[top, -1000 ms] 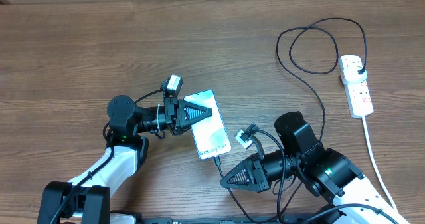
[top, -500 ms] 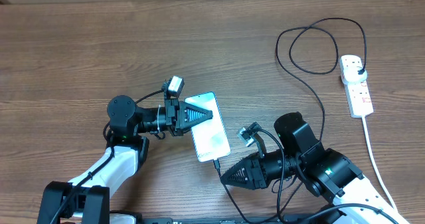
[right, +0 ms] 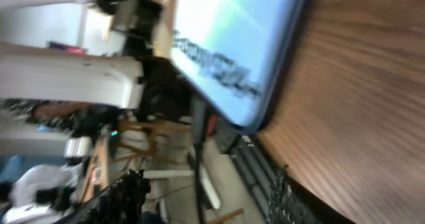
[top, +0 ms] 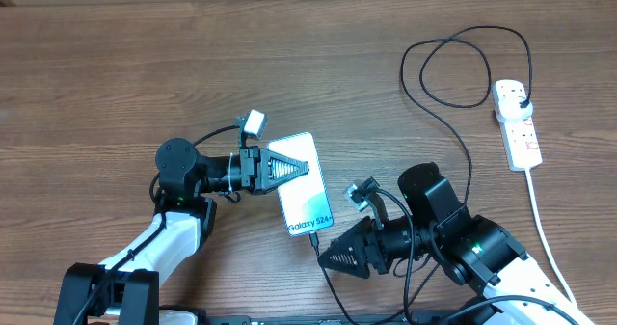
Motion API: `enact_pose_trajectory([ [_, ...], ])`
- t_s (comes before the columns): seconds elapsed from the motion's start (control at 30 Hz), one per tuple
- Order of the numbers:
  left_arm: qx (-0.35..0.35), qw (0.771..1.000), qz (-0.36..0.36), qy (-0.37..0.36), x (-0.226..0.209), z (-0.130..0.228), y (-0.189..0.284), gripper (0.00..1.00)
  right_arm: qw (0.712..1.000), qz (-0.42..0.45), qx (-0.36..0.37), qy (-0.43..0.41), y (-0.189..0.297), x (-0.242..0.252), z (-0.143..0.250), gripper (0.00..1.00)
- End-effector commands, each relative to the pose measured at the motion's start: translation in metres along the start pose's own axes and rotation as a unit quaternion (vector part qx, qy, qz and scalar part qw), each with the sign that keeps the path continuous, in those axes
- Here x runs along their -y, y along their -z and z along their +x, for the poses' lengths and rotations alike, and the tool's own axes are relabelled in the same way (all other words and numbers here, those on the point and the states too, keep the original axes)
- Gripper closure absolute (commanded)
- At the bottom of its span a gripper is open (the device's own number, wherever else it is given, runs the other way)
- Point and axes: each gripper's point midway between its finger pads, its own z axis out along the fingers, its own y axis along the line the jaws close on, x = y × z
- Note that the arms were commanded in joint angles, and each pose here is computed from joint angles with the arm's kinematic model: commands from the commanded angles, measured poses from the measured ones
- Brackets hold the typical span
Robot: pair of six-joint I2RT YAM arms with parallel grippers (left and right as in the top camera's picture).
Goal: Plug charger to phone and switch on socket
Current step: 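Push the connector up into the phone's bottom port with the right gripper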
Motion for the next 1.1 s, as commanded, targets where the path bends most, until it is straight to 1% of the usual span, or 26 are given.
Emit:
enact_pose_trajectory([
  [0.0,0.024,0.999,-0.001,-0.043,0.004,-0.011,-0.002,0.96,0.996,0.084,0.039,0.014,0.007,0.023,-0.017,0.37],
  [0.1,0.035,0.998,-0.003,-0.055,0.003,-0.015,-0.002,0.96,0.992,0.116,0.052,0.013,0.012,0.029,-0.023,0.38],
  [0.27,0.036,0.998,-0.004,-0.058,0.003,-0.015,-0.001,0.96,0.996,0.085,0.036,0.017,0.008,0.014,-0.018,0.44],
  [0.33,0.036,0.998,-0.004,-0.058,0.003,-0.015,-0.001,0.96,0.997,0.065,0.019,0.021,0.003,0.004,-0.011,0.44],
  [0.47,0.036,0.998,-0.004,-0.058,0.003,-0.015,-0.001,0.96,0.998,0.053,-0.003,0.026,-0.005,-0.006,0.0,0.44],
  [0.53,0.036,0.998,-0.004,-0.057,0.003,-0.015,-0.001,0.96,0.998,0.051,-0.01,0.029,-0.008,-0.008,0.003,0.44],
  [0.63,0.034,0.998,-0.003,-0.057,0.003,-0.015,-0.002,0.96,0.997,0.075,-0.003,0.023,-0.01,-0.002,0.002,0.45],
  [0.8,0.023,0.998,-0.002,-0.055,0.003,-0.011,-0.002,0.96,0.995,0.095,0.012,0.036,-0.012,0.001,-0.003,0.56],
  [0.9,0.017,0.998,-0.001,-0.054,0.004,-0.009,-0.002,0.96,0.993,0.109,0.024,0.031,-0.012,0.005,-0.008,0.66],
  [1.07,0.012,0.998,0.0,-0.054,0.004,-0.007,-0.002,0.96,0.992,0.116,0.034,0.03,-0.011,0.006,-0.012,0.8],
])
